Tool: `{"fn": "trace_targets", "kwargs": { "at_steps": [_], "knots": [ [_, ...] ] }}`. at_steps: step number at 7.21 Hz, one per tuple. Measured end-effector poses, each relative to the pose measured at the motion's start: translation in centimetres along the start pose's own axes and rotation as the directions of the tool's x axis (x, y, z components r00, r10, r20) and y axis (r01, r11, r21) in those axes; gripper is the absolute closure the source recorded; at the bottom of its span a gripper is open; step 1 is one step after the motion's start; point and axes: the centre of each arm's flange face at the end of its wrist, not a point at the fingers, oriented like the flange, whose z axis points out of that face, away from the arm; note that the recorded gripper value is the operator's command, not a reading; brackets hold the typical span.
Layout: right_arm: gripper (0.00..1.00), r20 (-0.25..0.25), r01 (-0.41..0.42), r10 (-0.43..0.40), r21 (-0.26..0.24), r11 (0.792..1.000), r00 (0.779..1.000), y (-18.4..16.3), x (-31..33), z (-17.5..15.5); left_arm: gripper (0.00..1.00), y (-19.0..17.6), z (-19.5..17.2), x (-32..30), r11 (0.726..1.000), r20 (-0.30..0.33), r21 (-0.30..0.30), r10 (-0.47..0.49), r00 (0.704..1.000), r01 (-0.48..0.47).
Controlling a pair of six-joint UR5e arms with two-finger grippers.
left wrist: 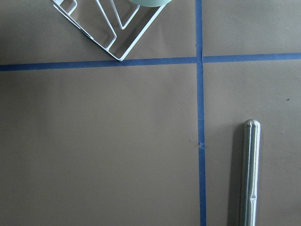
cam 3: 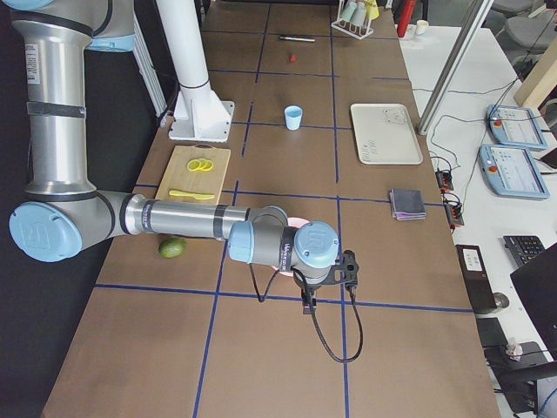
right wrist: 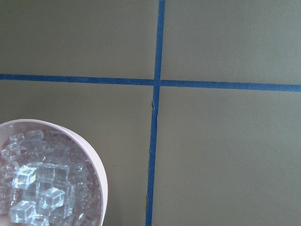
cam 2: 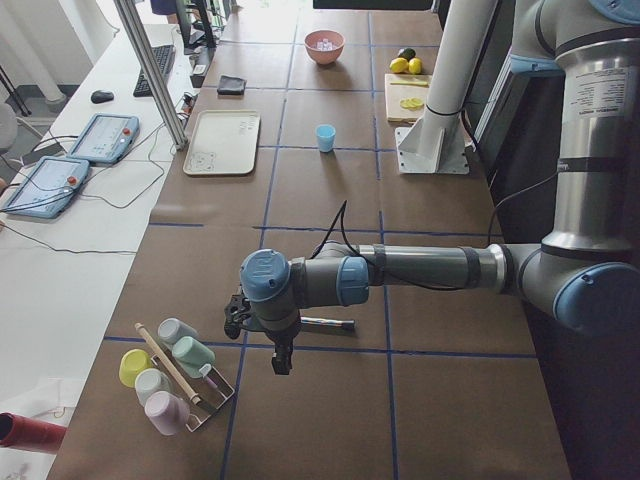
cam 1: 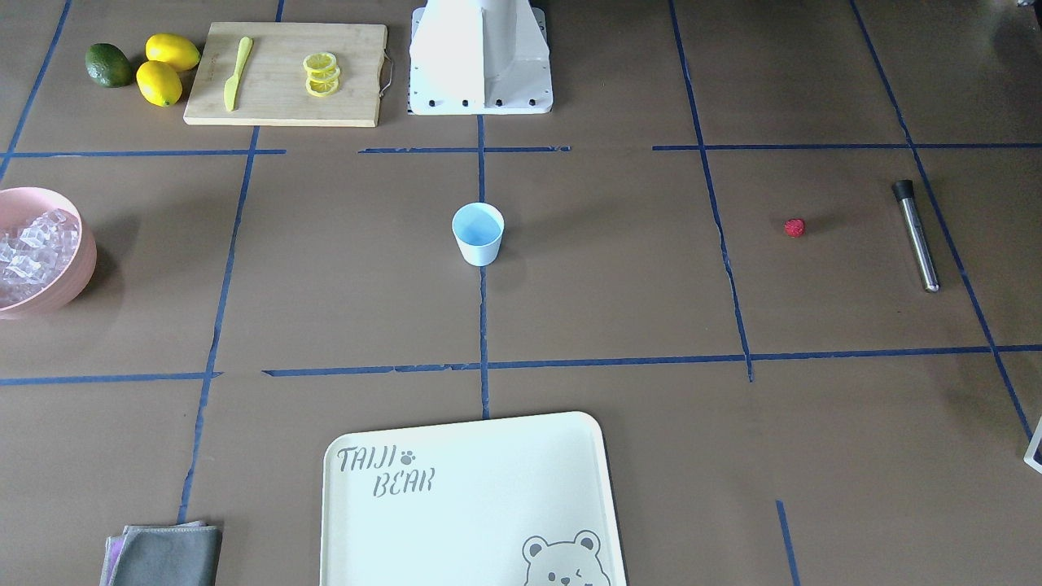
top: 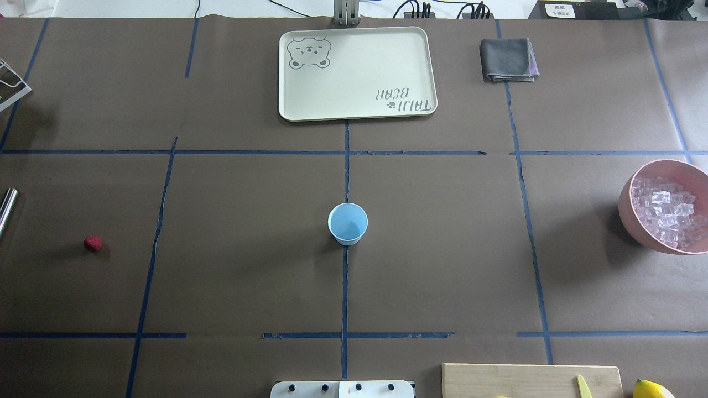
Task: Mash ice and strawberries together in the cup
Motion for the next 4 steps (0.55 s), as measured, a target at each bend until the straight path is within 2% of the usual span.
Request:
{"fn": "trace_targets", "kwargs": {
  "at_steps": [4],
  "knots": [
    [0.0, -0.002, -0.003, 0.003, 0.002, 1.0, 1.0, -0.12, -0.04, -0.07, 0.0, -0.08, -0.05, 0.13, 1.0, 0.0, 0.001, 0.002, 1.0, -0.002]
  ]
}}
